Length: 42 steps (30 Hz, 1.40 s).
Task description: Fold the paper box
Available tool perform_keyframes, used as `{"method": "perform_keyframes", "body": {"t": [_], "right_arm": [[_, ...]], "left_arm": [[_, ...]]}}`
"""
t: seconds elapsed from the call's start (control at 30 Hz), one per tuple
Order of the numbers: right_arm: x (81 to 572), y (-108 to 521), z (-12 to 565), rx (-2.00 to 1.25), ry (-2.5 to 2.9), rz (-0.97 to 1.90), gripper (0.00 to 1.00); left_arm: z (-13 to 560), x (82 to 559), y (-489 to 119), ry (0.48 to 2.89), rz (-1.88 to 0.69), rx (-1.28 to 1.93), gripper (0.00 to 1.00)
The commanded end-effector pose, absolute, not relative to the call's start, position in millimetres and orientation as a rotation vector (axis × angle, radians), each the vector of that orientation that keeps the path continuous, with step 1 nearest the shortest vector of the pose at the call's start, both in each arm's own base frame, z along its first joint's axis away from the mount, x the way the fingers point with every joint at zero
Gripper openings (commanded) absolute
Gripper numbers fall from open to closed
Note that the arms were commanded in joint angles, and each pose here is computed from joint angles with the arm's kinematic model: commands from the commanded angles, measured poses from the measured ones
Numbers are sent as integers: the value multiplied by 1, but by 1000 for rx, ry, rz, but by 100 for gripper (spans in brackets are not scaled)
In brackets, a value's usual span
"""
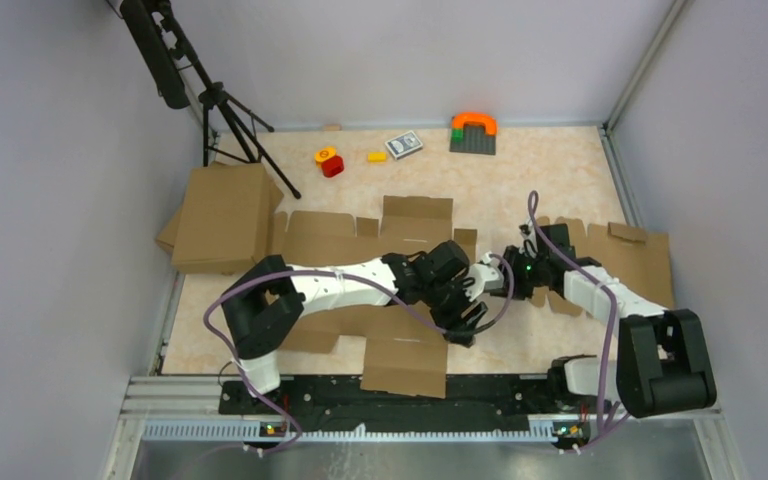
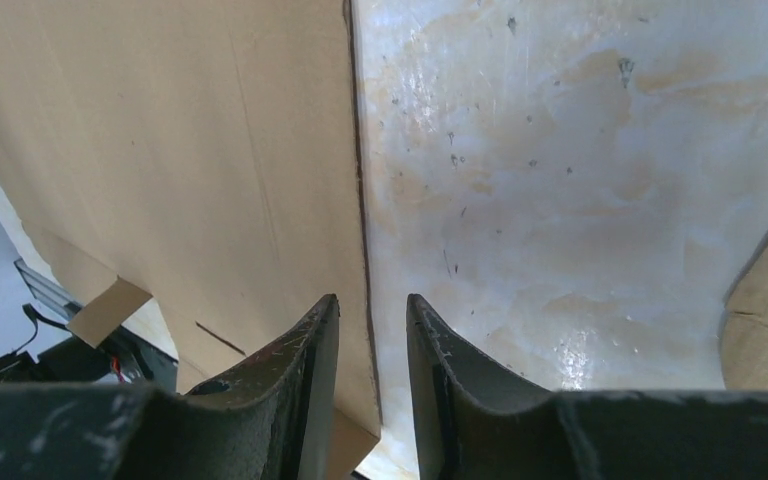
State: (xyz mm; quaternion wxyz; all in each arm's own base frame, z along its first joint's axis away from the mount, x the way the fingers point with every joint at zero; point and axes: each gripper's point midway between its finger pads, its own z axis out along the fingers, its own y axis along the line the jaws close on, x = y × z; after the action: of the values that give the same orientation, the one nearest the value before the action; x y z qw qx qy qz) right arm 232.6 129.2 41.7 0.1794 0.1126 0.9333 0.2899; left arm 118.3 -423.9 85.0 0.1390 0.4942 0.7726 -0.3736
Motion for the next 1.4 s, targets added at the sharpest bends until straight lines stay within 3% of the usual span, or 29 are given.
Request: {"method": "perform_keyframes", "body": {"t": [0.0, 0.37, 0.63, 0.7, 0.73, 0.8, 0.87, 0.93, 1.37], "right_arm": [[235, 132, 51, 294, 2584, 854, 31], [239, 114, 83, 372, 2432, 733, 34], [232, 110, 77, 371, 2440, 704, 34], [231, 112, 75, 373, 2448, 724, 35], [230, 113, 73, 375, 2454, 732, 36], [229, 115, 71, 385, 2462, 745, 43], [227, 119, 70, 396, 2474, 782, 60], [225, 125, 70, 398, 2482, 829, 64], [243, 157, 80, 372, 2437, 1082, 65]], "left_arm": [[100, 117, -422, 2104, -1053, 1501, 65], [72, 111, -434, 2098, -780, 1636, 49], [70, 116, -436, 2084, -754, 1552, 20], [73, 121, -436, 2075, -738, 1514, 4], [75, 123, -435, 2073, -728, 1498, 0], [82, 126, -434, 2058, -725, 1469, 0], [89, 127, -433, 2033, -739, 1437, 0], [99, 130, -430, 2007, -742, 1387, 0], [140, 141, -413, 1900, -804, 1155, 0]]}}
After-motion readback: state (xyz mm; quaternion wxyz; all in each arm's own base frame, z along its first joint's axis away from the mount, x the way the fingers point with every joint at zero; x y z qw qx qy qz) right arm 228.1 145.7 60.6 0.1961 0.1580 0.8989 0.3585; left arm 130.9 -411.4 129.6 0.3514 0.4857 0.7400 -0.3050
